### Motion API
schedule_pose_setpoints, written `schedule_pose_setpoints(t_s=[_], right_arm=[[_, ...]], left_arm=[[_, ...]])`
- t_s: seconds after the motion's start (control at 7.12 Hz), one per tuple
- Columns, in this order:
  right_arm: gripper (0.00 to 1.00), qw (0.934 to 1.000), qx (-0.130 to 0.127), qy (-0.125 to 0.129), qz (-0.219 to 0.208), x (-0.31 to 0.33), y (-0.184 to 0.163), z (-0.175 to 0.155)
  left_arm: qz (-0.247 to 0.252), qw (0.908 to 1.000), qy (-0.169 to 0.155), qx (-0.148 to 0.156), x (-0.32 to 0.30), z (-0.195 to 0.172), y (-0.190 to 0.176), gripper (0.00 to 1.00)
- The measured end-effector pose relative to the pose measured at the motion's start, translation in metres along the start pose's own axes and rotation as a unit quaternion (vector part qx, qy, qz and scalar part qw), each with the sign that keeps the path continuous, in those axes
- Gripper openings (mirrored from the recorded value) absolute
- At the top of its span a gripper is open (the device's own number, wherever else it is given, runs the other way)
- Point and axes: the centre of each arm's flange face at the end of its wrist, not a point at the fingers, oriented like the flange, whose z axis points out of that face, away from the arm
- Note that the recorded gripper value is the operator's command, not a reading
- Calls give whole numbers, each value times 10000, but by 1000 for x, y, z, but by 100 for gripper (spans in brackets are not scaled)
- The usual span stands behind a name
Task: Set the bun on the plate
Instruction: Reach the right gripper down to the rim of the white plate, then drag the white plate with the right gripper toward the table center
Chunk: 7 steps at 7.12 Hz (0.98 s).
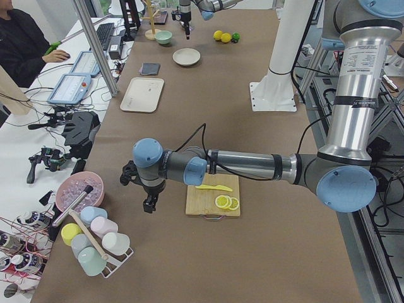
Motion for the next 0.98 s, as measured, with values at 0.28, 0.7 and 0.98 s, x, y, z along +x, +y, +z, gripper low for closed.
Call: schedule_pose_setpoints(t_s=[0.28, 0.7, 0.98], right_arm=[[62, 10000, -17, 66, -7, 3, -9, 27], [66, 9998, -35, -47, 184, -5, -16, 34], [65, 9996, -79, -152, 218, -12, -18, 34]], left_arm=[[-4, 10000, 14, 98, 4, 6, -4, 98], [-77, 9999, 17, 145, 5, 7, -5, 98], [-133, 9998, 18, 147, 5, 7, -4, 98]])
